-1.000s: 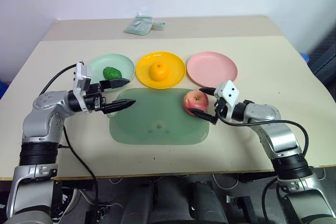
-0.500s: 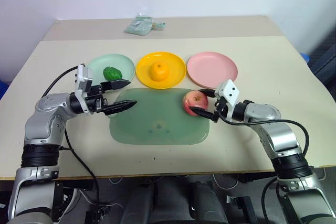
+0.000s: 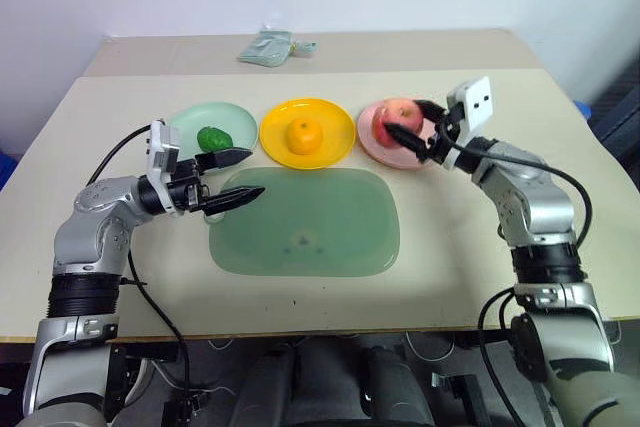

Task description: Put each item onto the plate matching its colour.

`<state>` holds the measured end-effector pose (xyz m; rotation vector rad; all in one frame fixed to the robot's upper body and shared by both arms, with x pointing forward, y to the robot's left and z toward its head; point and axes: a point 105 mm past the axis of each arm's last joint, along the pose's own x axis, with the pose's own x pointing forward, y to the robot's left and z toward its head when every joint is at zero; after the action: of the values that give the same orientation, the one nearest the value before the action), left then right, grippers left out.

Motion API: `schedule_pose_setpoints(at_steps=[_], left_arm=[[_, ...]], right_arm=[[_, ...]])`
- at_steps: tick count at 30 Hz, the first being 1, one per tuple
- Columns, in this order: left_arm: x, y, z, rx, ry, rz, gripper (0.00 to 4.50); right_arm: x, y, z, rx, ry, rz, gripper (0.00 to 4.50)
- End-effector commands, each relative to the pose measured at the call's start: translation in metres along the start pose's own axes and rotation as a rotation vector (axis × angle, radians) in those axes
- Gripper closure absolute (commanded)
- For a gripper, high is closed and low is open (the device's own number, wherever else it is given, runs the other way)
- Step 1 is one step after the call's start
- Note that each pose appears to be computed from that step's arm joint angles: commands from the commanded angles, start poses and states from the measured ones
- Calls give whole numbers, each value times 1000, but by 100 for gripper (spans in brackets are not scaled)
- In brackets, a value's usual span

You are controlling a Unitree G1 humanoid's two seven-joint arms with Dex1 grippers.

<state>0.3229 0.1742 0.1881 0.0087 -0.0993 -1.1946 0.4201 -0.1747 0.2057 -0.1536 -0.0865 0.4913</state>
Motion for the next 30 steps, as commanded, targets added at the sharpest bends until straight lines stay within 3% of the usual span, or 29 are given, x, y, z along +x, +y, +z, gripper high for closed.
schedule_pose_setpoints(at_steps=[1, 10, 12, 13, 20, 25, 27, 30], left_arm=[[2, 3, 15, 69, -45, 23, 0], [4, 10, 16, 98, -60, 75, 0], [2, 10, 16, 101, -58, 81, 0], [1, 10, 16, 104, -57, 84, 0], [0, 11, 16, 100, -62, 88, 0], [1, 11, 17, 101, -67, 83, 0], [0, 11, 18, 111, -64, 78, 0], [-2, 11, 18, 112, -59, 67, 0]], right_arm=[[10, -18, 4, -61, -10, -106, 139], [29, -16, -24, -61, 43, -105, 139], [30, -16, -25, -24, 41, -91, 40], [30, -16, -25, -18, 40, -87, 12], [23, -27, 9, -9, -136, -125, 5], [-3, 5, 30, -29, -316, 131, 5], [-27, 28, 39, -14, -391, 298, 5], [-56, 54, 43, -13, -401, 482, 5]])
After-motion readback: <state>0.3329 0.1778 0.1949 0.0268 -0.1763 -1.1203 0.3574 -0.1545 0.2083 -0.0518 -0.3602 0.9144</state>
